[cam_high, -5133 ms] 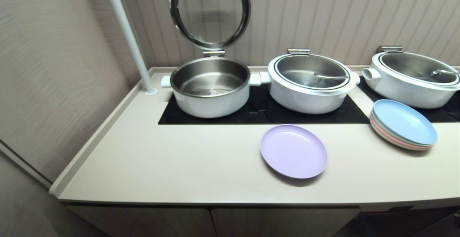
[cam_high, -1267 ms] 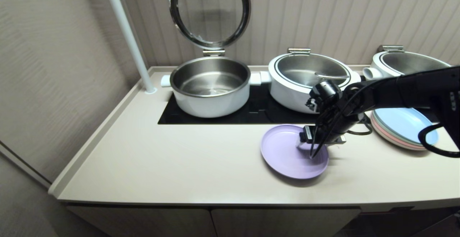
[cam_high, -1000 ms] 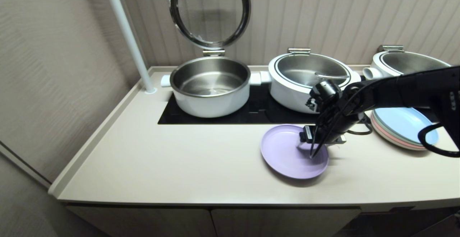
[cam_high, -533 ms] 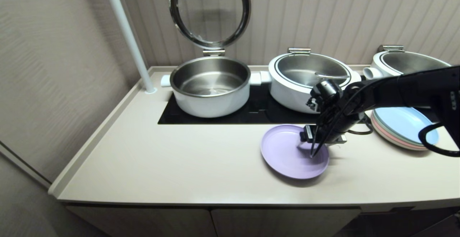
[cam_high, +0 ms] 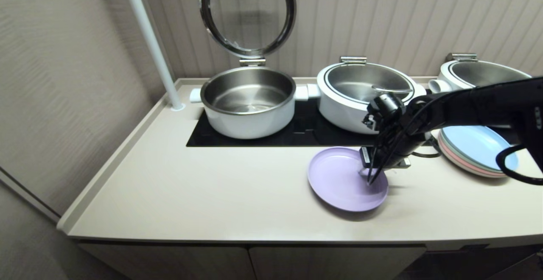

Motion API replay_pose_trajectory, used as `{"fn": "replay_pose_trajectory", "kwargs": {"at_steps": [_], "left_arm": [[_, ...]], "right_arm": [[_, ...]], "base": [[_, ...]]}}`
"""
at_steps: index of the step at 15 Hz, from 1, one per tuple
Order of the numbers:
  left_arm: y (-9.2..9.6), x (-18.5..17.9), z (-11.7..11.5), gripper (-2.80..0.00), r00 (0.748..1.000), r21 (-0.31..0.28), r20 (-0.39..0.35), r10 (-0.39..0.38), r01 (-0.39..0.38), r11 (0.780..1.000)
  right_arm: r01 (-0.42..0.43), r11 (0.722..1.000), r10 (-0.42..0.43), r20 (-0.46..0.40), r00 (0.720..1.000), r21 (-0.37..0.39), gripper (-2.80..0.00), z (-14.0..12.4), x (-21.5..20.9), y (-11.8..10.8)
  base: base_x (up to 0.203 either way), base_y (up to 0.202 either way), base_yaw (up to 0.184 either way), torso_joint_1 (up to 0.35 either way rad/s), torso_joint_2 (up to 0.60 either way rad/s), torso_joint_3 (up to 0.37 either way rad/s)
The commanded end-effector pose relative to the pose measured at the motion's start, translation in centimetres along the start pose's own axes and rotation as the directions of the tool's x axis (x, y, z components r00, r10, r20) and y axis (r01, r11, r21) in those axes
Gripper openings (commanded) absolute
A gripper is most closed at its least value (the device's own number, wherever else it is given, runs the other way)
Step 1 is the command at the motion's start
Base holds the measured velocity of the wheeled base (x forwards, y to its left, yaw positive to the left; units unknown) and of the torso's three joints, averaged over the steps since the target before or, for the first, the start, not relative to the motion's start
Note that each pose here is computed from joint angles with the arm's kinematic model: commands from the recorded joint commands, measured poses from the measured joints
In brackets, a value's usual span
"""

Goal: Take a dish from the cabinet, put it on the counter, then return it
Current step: Pick up the plate from the table

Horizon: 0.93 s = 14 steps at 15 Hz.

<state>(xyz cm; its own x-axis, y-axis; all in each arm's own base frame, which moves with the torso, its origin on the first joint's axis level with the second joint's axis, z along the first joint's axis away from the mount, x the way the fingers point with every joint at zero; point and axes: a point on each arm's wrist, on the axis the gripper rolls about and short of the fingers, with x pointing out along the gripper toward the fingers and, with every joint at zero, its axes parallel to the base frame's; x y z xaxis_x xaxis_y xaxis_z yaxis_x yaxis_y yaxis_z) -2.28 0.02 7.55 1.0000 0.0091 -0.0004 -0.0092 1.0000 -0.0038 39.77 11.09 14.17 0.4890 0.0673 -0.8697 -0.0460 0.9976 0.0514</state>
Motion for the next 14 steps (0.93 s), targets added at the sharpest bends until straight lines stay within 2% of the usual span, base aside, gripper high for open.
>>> {"fn": "replay_pose_trajectory", "kwargs": {"at_steps": [1, 12, 14], "left_arm": [[0.0, 0.0, 0.0, -2.8, 1.0, -0.001, 0.0, 0.0, 0.0, 1.0], [0.0, 0.0, 0.0, -2.8, 1.0, -0.001, 0.0, 0.0, 0.0, 1.0], [0.0, 0.0, 0.0, -2.8, 1.0, -0.001, 0.0, 0.0, 0.0, 1.0]], "right_arm": [[-0.002, 1.0, 0.002, 0.013, 1.0, 0.005, -2.8, 0.26, -0.53, 0.03], [-0.001, 1.0, 0.001, -0.004, 1.0, 0.007, -2.8, 0.25, -0.94, 0.07], [0.0, 0.998, 0.0, 0.0, 1.0, 0.055, -2.8, 0.24, -1.21, 0.06]], "base": [[0.0, 0.0, 0.0, 0.0, 0.0, 0.0], [0.0, 0.0, 0.0, 0.0, 0.0, 0.0], [0.0, 0.0, 0.0, 0.0, 0.0, 0.0]]}}
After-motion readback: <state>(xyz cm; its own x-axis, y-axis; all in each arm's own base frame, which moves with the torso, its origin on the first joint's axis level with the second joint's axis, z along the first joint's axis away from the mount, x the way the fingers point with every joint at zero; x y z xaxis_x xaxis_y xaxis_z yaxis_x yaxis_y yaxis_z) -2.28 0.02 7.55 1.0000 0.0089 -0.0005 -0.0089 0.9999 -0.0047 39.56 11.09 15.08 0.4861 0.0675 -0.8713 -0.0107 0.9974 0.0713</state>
